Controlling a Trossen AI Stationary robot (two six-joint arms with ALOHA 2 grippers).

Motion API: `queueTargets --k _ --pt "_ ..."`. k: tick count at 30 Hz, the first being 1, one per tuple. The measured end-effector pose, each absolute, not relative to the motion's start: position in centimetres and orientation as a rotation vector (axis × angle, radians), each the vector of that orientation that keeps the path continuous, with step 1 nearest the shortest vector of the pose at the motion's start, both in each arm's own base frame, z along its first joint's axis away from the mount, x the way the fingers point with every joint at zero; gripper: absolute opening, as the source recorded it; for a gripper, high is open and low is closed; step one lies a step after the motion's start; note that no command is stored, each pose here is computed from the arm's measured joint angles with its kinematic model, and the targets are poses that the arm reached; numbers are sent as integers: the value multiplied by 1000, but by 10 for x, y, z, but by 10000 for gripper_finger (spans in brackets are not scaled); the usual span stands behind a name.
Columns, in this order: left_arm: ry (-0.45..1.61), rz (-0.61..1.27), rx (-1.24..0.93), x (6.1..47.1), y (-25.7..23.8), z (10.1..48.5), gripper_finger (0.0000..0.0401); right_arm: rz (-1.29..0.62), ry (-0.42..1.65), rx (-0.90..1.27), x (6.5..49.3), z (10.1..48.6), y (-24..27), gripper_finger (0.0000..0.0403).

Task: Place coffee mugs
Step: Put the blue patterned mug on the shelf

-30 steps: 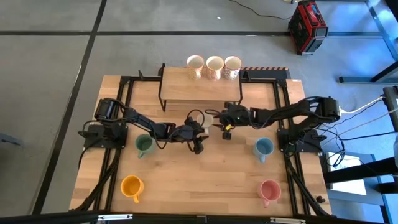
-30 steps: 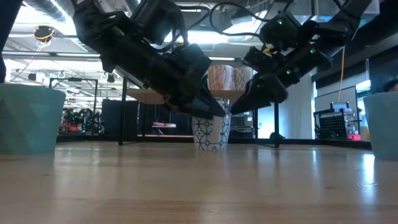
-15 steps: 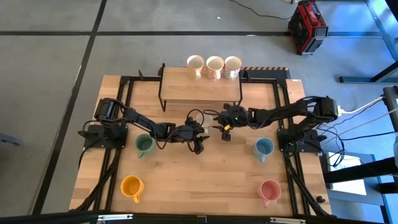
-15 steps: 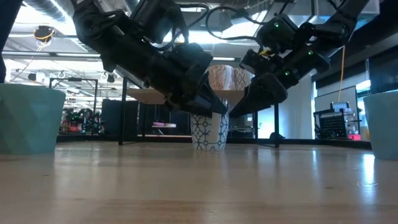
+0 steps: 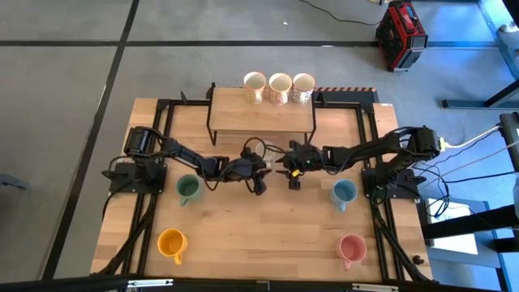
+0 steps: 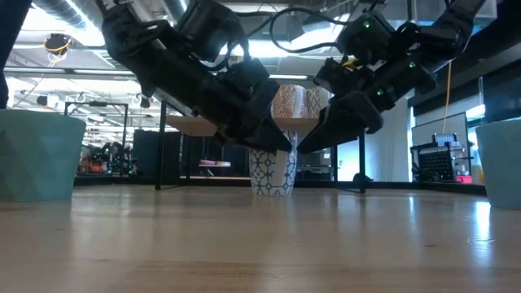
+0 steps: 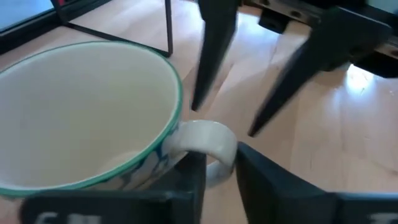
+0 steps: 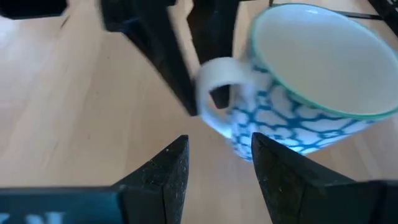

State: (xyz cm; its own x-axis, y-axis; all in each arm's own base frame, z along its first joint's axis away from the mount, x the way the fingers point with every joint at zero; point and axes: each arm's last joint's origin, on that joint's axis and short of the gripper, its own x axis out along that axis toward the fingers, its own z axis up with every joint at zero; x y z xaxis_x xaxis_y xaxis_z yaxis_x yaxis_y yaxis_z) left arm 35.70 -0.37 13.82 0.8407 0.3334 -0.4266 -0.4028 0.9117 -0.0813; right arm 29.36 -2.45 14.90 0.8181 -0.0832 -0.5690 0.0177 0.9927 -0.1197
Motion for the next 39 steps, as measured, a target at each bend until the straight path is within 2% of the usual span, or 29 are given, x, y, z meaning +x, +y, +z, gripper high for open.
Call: queueTargets --k 5,14,18,27,33,39 --pt "415 378 -164 358 -2 139 17 -57 612 -106 293 149 -26 166" --pt "418 356 -153 357 -4 143 16 -50 625 -98 291 150 -25 166" --pt "420 288 -159 352 -15 156 16 -54 575 -56 285 168 -24 166" --pt "311 120 -220 313 -39 240 14 -36 324 -6 263 246 -21 166" --pt "218 112 -250 270 -24 294 14 -87 225 -14 250 292 -21 166" --pt "150 171 -223 231 6 325 14 -203 251 -27 240 322 -24 166"
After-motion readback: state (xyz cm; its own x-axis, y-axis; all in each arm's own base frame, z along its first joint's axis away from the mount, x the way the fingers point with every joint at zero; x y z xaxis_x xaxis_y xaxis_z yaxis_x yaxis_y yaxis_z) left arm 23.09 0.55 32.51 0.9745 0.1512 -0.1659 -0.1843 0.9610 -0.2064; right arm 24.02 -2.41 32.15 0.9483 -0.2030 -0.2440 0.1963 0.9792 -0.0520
